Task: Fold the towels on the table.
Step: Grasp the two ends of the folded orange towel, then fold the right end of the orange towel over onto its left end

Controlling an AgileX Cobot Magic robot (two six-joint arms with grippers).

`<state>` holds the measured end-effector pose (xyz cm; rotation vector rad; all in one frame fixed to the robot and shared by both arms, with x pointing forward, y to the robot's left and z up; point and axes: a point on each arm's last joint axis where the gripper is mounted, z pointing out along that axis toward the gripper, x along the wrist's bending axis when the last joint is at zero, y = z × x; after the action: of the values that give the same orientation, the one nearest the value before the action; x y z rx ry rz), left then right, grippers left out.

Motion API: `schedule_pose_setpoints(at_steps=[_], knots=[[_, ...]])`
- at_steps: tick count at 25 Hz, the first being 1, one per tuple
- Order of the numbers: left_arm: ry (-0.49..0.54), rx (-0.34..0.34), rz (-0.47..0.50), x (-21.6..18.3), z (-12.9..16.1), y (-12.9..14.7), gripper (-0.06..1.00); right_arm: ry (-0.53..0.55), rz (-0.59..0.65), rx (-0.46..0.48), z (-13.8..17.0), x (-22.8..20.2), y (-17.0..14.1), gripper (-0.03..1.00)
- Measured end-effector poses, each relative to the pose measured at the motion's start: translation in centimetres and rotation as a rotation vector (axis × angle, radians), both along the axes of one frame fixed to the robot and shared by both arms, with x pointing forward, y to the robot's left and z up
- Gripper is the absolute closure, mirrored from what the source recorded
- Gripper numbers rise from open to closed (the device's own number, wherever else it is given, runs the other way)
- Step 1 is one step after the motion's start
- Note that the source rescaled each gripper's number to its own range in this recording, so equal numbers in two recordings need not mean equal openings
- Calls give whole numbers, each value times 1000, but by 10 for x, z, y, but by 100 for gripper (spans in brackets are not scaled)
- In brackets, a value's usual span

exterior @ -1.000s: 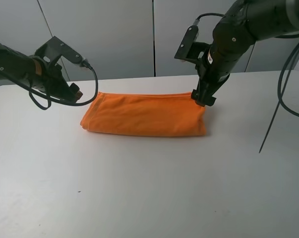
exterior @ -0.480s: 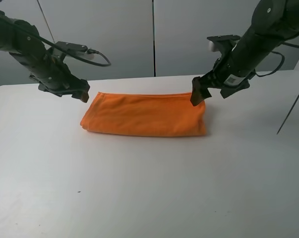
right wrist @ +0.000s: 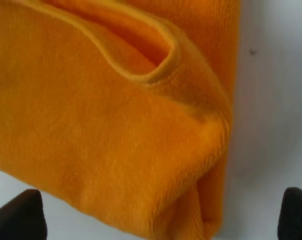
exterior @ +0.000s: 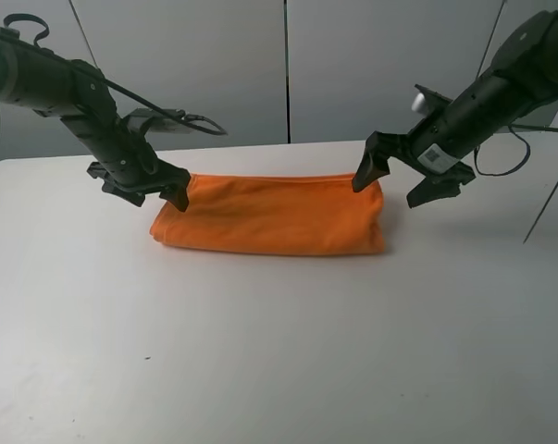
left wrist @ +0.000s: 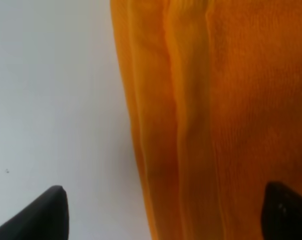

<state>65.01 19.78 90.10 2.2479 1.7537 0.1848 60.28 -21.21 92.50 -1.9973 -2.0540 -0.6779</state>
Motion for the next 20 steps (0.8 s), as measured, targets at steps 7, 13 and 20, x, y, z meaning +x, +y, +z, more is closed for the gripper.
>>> schedule_pose_setpoints(at_steps=[7,13,20], knots=[[11,14,18,1,-5,1,-3,44,-24,28,-14,2,2,-3],[46,22,27,0,-21,2,-3,45,-31,30,-15,1,2,-3],[54,24,28,1,-25,2,-3,44,-105,39,-24,-3,0,-3]])
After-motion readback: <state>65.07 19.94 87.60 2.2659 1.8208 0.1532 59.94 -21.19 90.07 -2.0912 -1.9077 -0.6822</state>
